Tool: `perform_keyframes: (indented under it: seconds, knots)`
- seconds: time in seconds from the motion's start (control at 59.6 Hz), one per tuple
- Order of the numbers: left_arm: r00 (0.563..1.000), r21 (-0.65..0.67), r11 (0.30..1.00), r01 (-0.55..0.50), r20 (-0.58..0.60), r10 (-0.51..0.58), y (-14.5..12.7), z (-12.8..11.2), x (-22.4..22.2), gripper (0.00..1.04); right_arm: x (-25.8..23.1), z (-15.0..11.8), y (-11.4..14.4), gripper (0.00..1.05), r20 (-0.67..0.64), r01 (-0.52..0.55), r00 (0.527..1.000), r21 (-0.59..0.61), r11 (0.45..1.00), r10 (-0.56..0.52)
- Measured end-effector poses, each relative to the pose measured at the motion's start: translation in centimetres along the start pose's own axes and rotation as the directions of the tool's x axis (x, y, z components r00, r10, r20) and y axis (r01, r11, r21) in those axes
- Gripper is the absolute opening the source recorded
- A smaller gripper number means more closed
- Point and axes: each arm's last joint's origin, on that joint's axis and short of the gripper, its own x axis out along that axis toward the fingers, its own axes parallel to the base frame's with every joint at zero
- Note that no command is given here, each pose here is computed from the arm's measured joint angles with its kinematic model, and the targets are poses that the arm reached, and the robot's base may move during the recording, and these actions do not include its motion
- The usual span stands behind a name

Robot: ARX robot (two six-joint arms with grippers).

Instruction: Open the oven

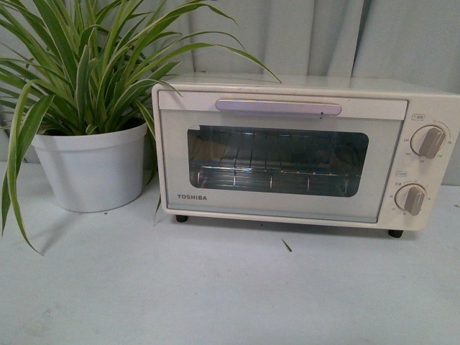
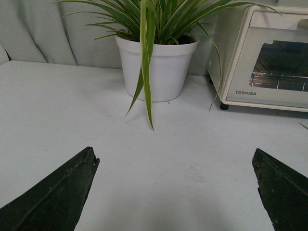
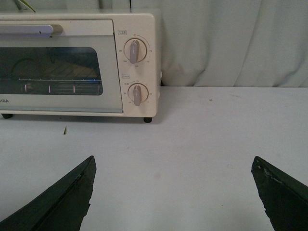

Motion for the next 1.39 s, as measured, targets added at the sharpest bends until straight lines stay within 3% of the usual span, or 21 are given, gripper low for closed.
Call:
perform_keyframes:
  seconds: [0.151,0.252,0.285,0.47,0.52,0.637,0.855,1.107,1.392]
  knots:
    - [1.0,0.0,1.0,0.0,0.0,0.0,0.0,0.0,0.0,0.98,0.0,0.0,0.0,0.95,0.0,0.0,1.0,0.0,1.0,0.0]
    - [0.964,-0.083,0.977,-0.199,-0.199,0.179,-0.3,-0.1,0.4,0.98,0.0,0.0,0.0,0.95,0.0,0.0,1.0,0.0,1.0,0.0]
    - [0.951,-0.113,0.968,-0.225,-0.241,0.193,-0.5,-0.1,0.7,0.98,0.0,0.0,0.0,0.95,0.0,0.0,1.0,0.0,1.0,0.0]
    - [0.942,-0.378,0.913,-0.154,-0.335,0.02,-2.8,1.6,3.6,0.98,0.0,0.0,0.0,0.95,0.0,0.0,1.0,0.0,1.0,0.0]
    - [0.932,-0.493,0.863,-0.114,-0.354,-0.079,-4.0,2.3,5.3,0.98,0.0,0.0,0.0,0.95,0.0,0.0,1.0,0.0,1.0,0.0]
    - [0.907,-0.609,0.781,-0.14,-0.395,-0.146,-5.8,2.0,9.0,0.98,0.0,0.0,0.0,0.95,0.0,0.0,1.0,0.0,1.0,0.0]
    - [0.874,-0.695,0.695,-0.183,-0.439,-0.209,-9.3,0.9,13.3,0.98,0.0,0.0,0.0,0.95,0.0,0.0,1.0,0.0,1.0,0.0]
    - [0.878,-0.789,0.59,-0.172,-0.394,-0.27,-11.9,0.7,16.5,0.98,0.0,0.0,0.0,0.95,0.0,0.0,1.0,0.0,1.0,0.0]
    - [0.859,-0.81,0.538,-0.232,-0.431,-0.278,-14.0,-1.2,18.5,0.98,0.0,0.0,0.0,0.95,0.0,0.0,1.0,0.0,1.0,0.0]
